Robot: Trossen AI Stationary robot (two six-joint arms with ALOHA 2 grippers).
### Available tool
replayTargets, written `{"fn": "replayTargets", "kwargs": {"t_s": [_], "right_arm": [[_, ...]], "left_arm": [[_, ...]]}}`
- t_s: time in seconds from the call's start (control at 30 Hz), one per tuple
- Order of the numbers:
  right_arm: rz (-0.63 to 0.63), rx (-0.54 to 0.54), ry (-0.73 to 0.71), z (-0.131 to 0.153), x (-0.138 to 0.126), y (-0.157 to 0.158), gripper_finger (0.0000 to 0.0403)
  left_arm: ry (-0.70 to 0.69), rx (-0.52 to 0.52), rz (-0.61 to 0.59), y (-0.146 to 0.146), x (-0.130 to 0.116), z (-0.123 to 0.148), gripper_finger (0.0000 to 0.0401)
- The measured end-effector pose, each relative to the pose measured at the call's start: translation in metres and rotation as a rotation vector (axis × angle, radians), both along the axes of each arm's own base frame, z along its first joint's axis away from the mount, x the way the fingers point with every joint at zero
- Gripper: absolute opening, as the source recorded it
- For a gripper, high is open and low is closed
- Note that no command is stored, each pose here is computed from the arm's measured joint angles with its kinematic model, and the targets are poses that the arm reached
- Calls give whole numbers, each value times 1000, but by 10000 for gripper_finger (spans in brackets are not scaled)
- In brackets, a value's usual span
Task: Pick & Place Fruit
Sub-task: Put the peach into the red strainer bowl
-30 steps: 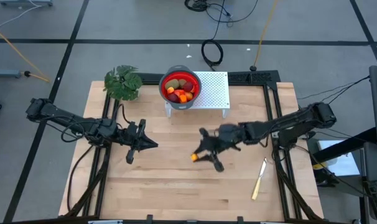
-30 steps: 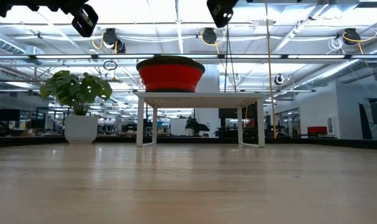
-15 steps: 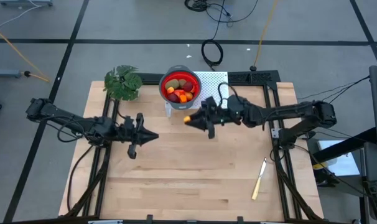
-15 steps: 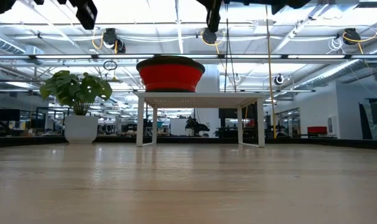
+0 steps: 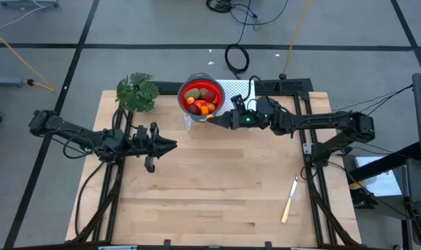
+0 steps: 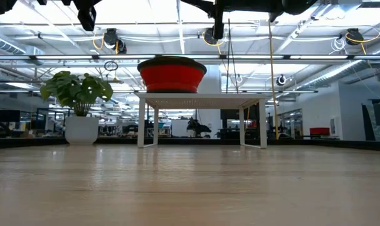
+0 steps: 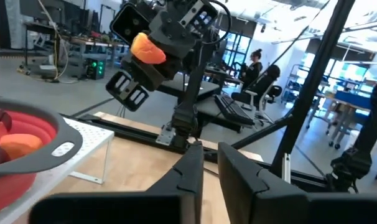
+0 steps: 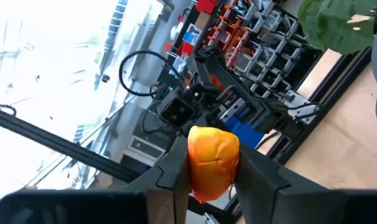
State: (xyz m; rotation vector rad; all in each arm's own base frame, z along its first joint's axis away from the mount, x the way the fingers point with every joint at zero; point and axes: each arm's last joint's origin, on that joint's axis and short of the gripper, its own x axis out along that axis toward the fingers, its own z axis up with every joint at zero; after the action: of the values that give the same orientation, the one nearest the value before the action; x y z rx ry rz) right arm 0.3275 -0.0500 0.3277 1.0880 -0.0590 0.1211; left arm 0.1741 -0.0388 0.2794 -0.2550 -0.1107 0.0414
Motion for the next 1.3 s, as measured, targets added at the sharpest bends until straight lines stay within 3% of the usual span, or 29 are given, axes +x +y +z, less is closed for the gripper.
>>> {"fn": "replayTargets", "kwargs": {"t_s": [0.2,0.3,0.63,0.9,1.17,1.3], "right_arm": [[27,7,-7,1,0,-1,95],[52,-60,-12,1,-1,0,95],[99,-747,-102,-2,-1,4,96],[103,-1234,-93,-12,0,8,96],[-65,-1707,102,-20,4,25,96],[-143,-1868,202,-21,4,33,96]], "left_arm": [[-7,-50,22,5,1,0,69],[-28,-103,25,7,3,1,79],[-39,-123,9,7,38,16,150],[15,-30,62,12,71,40,210],[176,-129,126,26,90,50,232],[248,-189,165,34,99,48,232]]}}
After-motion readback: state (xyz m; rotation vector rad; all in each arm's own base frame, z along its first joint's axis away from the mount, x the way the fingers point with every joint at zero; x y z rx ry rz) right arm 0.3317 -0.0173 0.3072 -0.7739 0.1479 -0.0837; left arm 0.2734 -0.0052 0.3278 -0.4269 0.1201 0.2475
